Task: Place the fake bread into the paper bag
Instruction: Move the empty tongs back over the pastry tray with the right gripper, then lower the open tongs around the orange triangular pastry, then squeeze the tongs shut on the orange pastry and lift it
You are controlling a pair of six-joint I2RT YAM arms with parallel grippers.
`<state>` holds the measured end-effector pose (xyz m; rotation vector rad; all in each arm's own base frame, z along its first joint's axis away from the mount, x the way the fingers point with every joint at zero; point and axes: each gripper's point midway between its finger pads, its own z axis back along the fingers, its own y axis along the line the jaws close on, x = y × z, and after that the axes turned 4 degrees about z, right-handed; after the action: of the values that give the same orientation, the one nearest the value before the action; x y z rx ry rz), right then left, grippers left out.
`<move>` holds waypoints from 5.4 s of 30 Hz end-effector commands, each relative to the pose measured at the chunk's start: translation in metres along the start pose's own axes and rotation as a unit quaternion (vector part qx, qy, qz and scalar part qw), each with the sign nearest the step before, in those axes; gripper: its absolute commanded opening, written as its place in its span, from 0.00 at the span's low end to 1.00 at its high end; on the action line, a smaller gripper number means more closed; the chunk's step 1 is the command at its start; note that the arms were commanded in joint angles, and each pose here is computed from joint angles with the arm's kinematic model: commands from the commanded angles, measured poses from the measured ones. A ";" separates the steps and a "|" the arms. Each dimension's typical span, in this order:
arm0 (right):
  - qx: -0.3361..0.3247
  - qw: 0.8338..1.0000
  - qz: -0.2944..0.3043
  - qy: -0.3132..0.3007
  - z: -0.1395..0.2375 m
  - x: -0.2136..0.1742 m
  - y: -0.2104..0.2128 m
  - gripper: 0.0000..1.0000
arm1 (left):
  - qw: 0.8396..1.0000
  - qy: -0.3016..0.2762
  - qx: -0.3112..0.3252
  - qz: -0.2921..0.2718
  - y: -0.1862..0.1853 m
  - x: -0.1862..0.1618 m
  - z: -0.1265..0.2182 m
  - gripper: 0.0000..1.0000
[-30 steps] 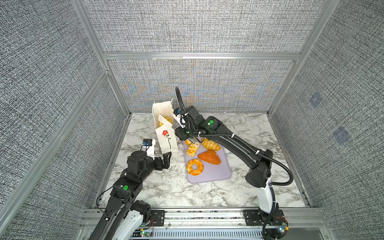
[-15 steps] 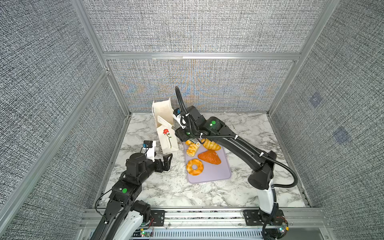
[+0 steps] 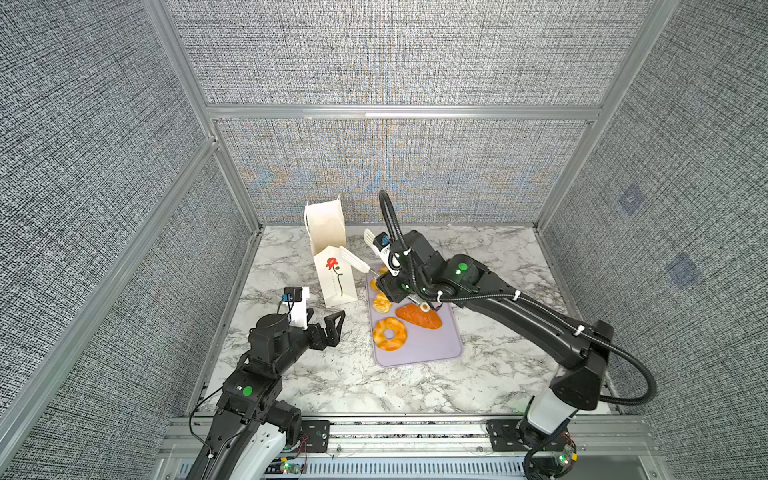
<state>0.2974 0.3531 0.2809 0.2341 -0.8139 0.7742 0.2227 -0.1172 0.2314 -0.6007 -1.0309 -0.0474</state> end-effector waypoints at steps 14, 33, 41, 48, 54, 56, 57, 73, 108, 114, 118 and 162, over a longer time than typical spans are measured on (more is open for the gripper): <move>-0.067 0.995 -0.060 0.040 0.016 -0.086 -0.030 0.61 | 0.999 -0.009 -0.043 0.016 -0.015 -0.008 -0.006 0.99; -0.114 0.978 -0.092 0.146 0.016 -0.200 -0.055 0.61 | 0.997 0.036 -0.060 0.026 -0.031 -0.050 -0.033 0.99; -0.120 0.969 -0.085 0.196 0.011 -0.235 -0.057 0.61 | 0.997 0.051 -0.060 0.020 -0.036 -0.062 -0.041 0.99; -0.129 0.959 -0.083 0.239 0.004 -0.257 -0.057 0.61 | 0.998 0.045 -0.053 0.013 -0.035 -0.058 -0.037 0.99; -0.130 0.953 -0.081 0.260 0.000 -0.267 -0.054 0.61 | 0.997 0.047 -0.051 0.018 -0.032 -0.063 -0.037 0.99; -0.132 0.951 -0.077 0.269 -0.002 -0.269 -0.054 0.61 | 0.997 0.048 -0.051 0.019 -0.031 -0.064 -0.037 0.99; -0.135 0.950 -0.076 0.273 -0.003 -0.270 -0.054 0.61 | 0.997 0.048 -0.052 0.018 -0.031 -0.064 -0.037 0.99; -0.156 0.935 -0.040 0.318 -0.015 -0.275 -0.053 0.60 | 0.997 0.054 -0.052 0.018 -0.031 -0.069 -0.040 0.99; -0.144 0.929 -0.018 0.341 -0.023 -0.273 -0.038 0.61 | 0.997 0.057 -0.047 0.019 -0.027 -0.073 -0.038 0.99; -0.142 0.923 -0.009 0.358 -0.024 -0.279 -0.038 0.54 | 0.997 0.054 -0.047 0.019 -0.028 -0.071 -0.038 0.99; -0.137 0.924 -0.012 0.358 -0.022 -0.279 -0.037 0.45 | 0.997 0.052 -0.047 0.019 -0.029 -0.069 -0.037 0.99; -0.056 0.968 -0.109 0.221 -0.003 -0.240 -0.031 0.35 | 0.998 0.032 -0.050 -0.006 -0.039 -0.045 -0.032 0.99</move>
<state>0.2131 0.1993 0.1018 0.0088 -0.3680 0.5517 0.2108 -0.1772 0.1969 -0.6858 -0.9588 -0.1226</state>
